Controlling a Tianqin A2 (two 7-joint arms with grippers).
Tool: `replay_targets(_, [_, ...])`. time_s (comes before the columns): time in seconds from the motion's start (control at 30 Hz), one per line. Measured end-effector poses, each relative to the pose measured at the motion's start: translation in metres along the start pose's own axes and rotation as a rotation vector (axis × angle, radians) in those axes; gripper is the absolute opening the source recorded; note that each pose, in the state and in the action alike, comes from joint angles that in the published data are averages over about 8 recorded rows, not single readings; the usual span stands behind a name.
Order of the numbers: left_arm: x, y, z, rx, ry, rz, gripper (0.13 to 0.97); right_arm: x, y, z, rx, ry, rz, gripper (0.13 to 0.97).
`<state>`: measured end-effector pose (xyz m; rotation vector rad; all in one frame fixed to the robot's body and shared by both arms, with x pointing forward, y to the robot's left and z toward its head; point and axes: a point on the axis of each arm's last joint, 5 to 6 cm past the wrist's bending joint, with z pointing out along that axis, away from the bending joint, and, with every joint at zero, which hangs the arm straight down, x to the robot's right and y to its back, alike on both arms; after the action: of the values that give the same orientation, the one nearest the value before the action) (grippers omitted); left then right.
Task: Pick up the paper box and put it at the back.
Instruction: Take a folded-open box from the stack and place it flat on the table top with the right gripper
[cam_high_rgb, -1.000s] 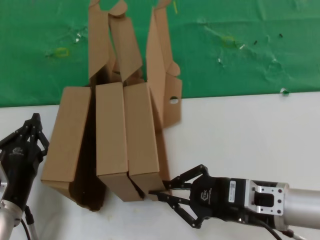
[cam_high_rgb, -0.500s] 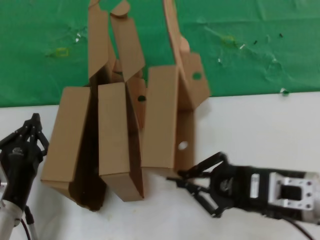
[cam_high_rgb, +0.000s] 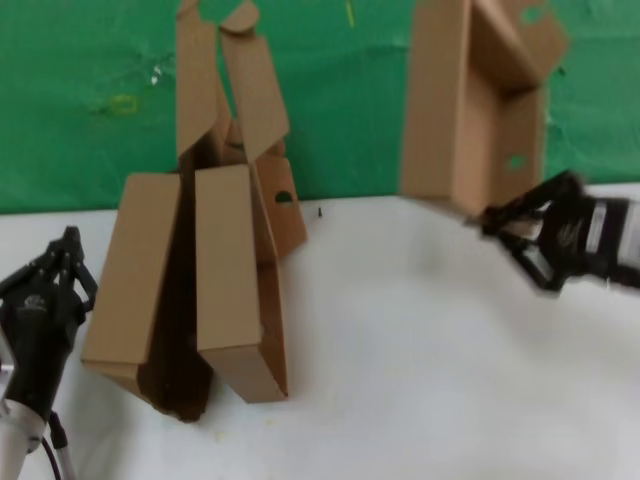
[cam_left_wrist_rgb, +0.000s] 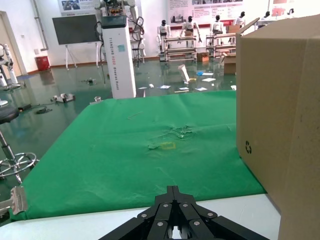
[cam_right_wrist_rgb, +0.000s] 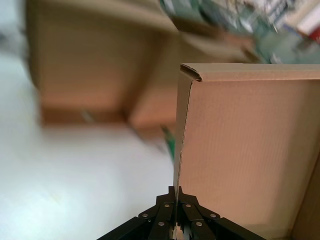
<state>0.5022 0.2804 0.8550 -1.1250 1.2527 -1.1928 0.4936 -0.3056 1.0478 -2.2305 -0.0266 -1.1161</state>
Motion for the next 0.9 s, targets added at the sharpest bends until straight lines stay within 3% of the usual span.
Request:
replay_targets(0.2, [0.0000, 0.0000, 0.000, 0.000, 0.000, 0.000, 0.143, 0.036, 0.009, 0.019, -0.197, 0.056, -0.021, 0.149])
replay_targets(0.47, [0.0000, 0.0000, 0.000, 0.000, 0.000, 0.000, 0.143, 0.071, 0.017, 0.086, -0.408, 0.073, -0.042, 0.149])
replay_targets(0.67, [0.0000, 0.0000, 0.000, 0.000, 0.000, 0.000, 0.143, 0.085, 0.011, 0.148, -0.497, 0.054, -0.110, 0.149])
replay_targets(0.9, [0.0000, 0.0000, 0.000, 0.000, 0.000, 0.000, 0.143, 0.085, -0.009, 0.200, -0.520, 0.023, -0.205, 0.149])
